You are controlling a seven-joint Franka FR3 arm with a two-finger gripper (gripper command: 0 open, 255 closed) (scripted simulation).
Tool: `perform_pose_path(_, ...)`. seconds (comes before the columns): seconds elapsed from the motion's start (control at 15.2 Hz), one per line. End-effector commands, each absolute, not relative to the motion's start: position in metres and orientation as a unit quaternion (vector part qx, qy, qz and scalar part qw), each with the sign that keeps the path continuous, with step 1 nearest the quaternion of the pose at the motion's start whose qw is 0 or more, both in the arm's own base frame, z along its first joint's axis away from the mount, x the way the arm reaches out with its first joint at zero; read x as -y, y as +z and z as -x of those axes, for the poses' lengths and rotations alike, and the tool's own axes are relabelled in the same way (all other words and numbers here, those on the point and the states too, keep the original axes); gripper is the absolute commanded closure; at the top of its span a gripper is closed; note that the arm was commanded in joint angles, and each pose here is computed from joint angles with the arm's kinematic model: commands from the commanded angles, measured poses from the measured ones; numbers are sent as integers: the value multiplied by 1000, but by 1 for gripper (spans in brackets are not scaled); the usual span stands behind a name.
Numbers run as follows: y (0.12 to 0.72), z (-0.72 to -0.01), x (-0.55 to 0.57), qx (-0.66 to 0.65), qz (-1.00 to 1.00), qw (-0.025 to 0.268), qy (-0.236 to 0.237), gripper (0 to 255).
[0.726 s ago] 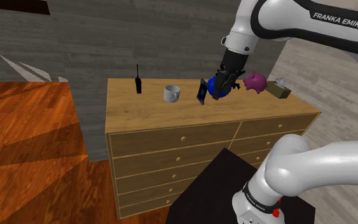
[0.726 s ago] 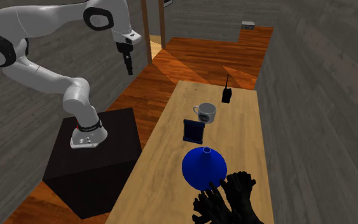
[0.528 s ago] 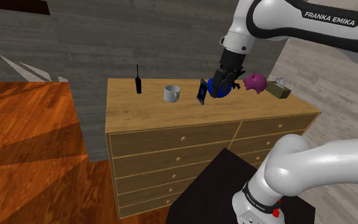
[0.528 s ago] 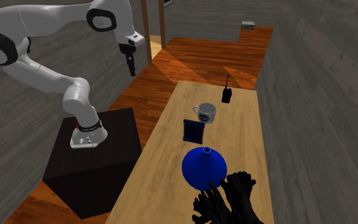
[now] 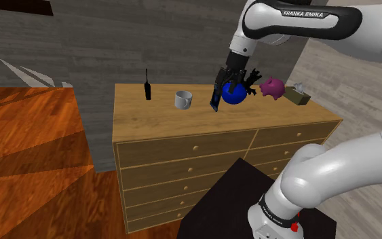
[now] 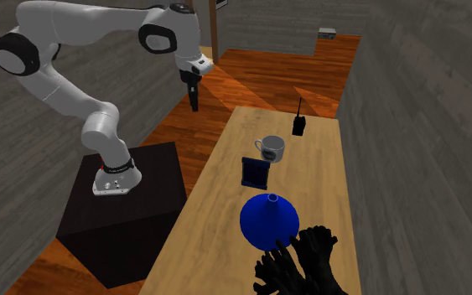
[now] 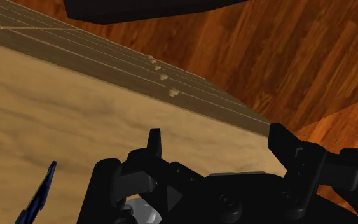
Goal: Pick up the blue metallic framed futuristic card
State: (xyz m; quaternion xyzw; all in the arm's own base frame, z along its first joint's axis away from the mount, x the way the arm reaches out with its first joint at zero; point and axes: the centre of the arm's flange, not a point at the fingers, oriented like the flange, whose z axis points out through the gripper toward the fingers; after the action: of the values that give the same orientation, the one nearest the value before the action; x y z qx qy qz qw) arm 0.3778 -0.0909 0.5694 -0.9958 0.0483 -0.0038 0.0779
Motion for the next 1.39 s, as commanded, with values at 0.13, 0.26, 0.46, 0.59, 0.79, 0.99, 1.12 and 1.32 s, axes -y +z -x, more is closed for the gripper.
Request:
perform_pose_path(0.13, 553, -410, 137, -83, 992, 91, -6, 0)
perform_pose_path(0.26, 545, -425, 159, -100, 990, 98, -7, 0)
perform_pose_path(0.46, 534, -446, 192, -126, 986, 108, -8, 0)
perform_pose_path(0.59, 525, -460, 214, -143, 983, 114, -9, 0)
perform_pose_path(0.79, 512, -478, 249, -168, 978, 124, -10, 0)
perform_pose_path(0.99, 499, -494, 284, -193, 972, 134, -11, 0)
perform_pose_path(1.12, 489, -504, 308, -210, 968, 140, -12, 0)
perform_pose_path(1.32, 474, -518, 344, -235, 960, 150, -13, 0)
